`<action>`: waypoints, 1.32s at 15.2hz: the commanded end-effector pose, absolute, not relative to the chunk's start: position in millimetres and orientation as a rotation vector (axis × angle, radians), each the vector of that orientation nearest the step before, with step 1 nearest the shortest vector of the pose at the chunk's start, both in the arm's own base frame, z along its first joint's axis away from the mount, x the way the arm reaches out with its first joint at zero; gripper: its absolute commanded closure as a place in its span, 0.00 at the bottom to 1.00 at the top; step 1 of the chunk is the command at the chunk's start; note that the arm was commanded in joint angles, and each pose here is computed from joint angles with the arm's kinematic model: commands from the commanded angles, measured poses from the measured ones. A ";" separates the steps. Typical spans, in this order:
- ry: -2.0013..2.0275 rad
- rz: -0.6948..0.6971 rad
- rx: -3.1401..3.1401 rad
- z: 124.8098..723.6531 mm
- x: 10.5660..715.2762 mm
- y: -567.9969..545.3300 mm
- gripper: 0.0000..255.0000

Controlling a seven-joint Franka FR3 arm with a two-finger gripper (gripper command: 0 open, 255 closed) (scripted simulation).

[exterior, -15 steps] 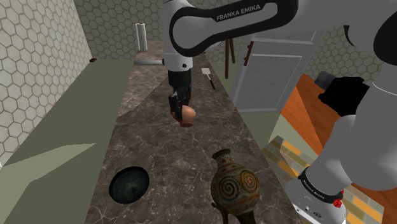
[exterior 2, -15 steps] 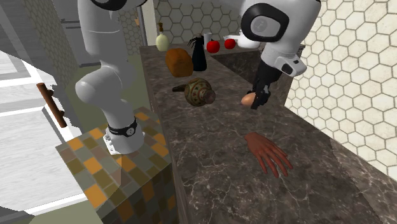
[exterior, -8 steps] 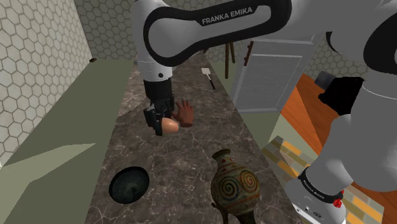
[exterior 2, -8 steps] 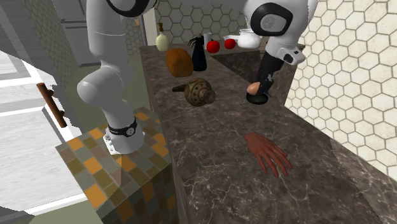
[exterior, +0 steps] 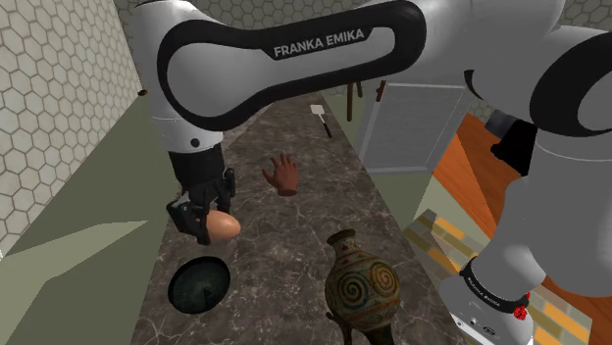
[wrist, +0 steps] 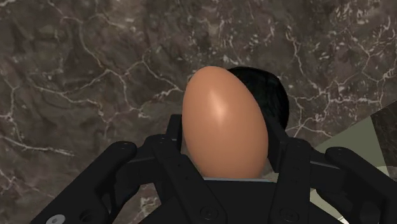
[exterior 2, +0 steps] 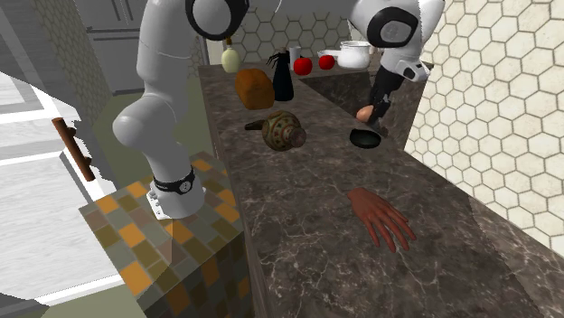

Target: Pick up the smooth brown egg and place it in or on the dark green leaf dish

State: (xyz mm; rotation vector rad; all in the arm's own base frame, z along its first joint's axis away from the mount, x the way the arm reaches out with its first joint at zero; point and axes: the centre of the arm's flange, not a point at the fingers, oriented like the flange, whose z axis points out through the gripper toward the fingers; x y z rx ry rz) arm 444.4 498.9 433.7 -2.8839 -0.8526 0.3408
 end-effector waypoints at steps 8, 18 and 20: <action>-0.850 0.341 -2.885 408.3 426.4 556.2 1.00; -0.850 0.341 -2.885 368.2 426.4 556.2 1.00; -0.850 0.341 -2.885 368.2 426.4 556.2 1.00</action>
